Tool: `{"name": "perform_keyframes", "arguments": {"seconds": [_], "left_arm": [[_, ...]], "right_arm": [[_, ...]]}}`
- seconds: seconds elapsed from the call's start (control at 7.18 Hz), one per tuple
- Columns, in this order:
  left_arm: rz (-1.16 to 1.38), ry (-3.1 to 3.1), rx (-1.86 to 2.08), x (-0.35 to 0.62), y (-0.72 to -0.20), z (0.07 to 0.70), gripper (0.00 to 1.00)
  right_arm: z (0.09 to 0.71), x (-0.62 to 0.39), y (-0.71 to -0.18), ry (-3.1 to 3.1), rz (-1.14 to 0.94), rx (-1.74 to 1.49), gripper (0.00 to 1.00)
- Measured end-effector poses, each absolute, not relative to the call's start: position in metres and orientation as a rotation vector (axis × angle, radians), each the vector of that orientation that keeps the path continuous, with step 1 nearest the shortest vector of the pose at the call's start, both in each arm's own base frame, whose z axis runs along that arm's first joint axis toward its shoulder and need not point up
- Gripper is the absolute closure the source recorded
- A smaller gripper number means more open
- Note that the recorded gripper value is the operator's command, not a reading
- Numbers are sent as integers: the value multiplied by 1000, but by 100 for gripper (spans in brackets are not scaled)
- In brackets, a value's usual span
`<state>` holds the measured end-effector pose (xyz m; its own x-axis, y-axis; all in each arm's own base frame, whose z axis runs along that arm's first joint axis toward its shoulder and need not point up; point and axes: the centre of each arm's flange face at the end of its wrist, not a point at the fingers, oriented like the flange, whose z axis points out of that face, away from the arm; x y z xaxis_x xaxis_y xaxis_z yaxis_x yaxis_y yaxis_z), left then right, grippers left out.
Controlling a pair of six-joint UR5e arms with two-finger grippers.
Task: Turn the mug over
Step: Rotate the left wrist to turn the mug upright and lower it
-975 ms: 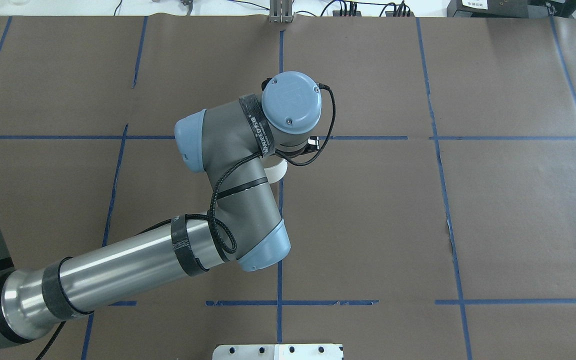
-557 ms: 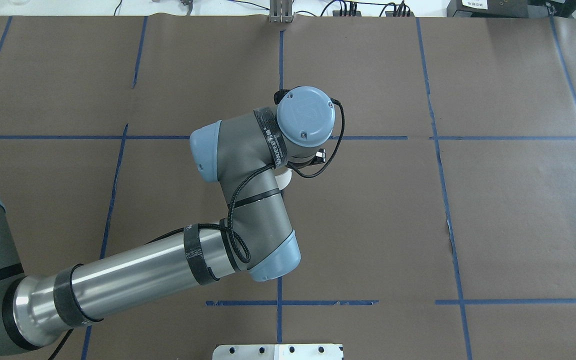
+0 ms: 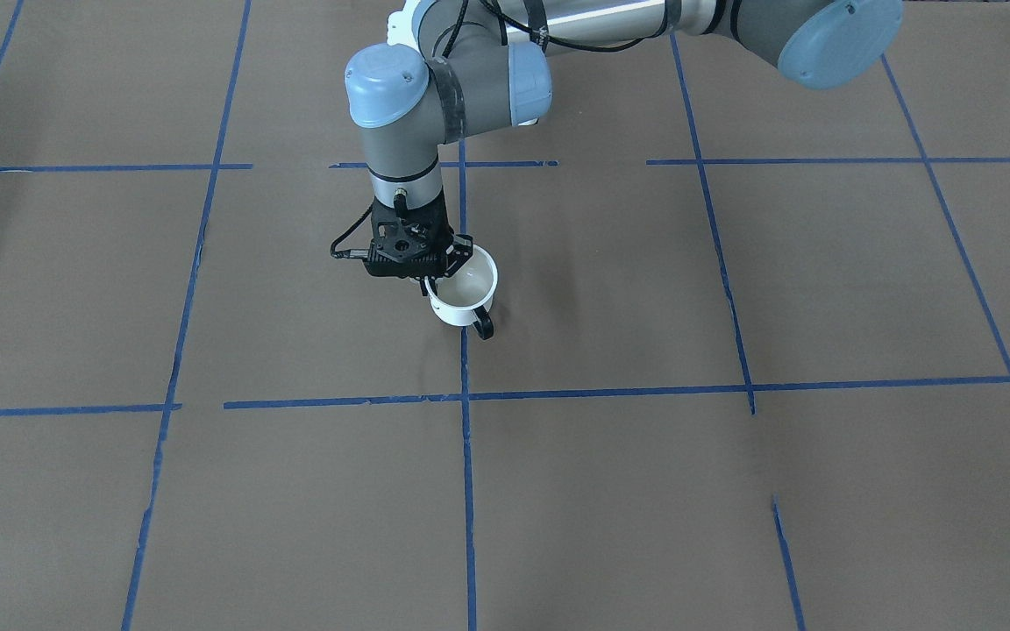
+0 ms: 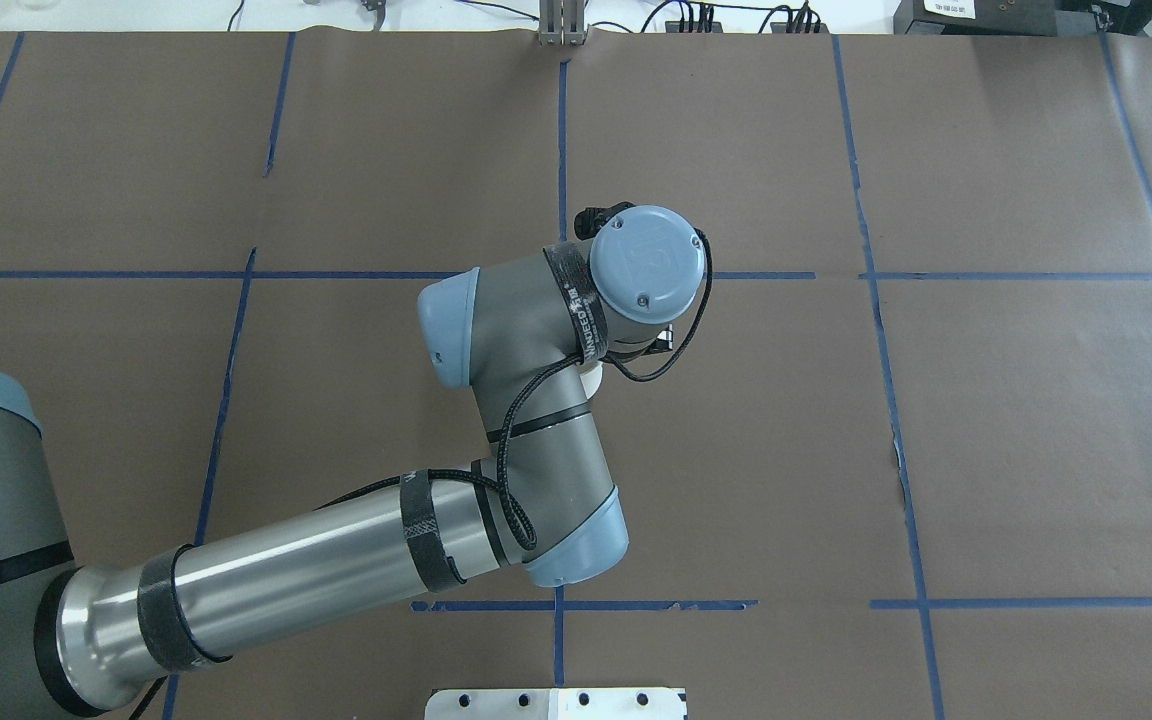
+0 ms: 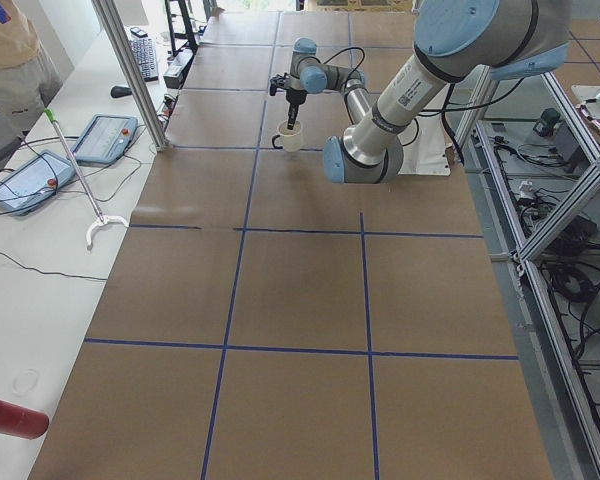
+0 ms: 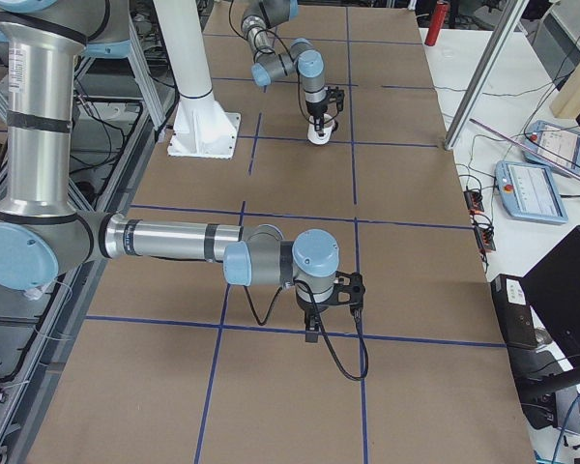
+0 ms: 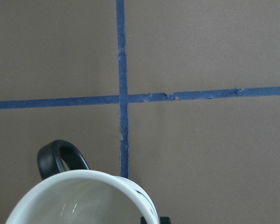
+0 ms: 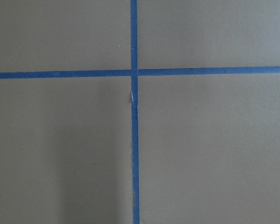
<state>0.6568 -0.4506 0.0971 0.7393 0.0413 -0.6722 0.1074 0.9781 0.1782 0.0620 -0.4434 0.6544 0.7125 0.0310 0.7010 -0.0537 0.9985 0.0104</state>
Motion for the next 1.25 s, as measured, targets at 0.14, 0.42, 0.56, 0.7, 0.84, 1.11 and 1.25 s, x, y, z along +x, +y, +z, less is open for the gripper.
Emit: {"name": "perform_keyframes", "arguments": {"seconds": [0.14,0.42,0.56,0.7,0.84,1.11,1.25], "left_arm": [[-33,737,223,660,-449,99,65],[-30,734,235,663,-447,101,4],[-30,734,236,663,-447,101,0],[-29,732,237,662,-447,101,0],[-28,730,238,659,-446,101,0],[2,728,253,633,-437,92,0],[11,740,268,614,-434,79,0]], "right_arm": [[654,62,-443,-776,47,31,0],[654,62,-443,-776,47,31,0],[654,62,-443,-776,47,31,0],[654,62,-443,-776,47,31,0],[654,62,-443,-776,47,31,0],[654,62,-443,-776,47,31,0],[654,62,-443,-776,47,31,0]]}}
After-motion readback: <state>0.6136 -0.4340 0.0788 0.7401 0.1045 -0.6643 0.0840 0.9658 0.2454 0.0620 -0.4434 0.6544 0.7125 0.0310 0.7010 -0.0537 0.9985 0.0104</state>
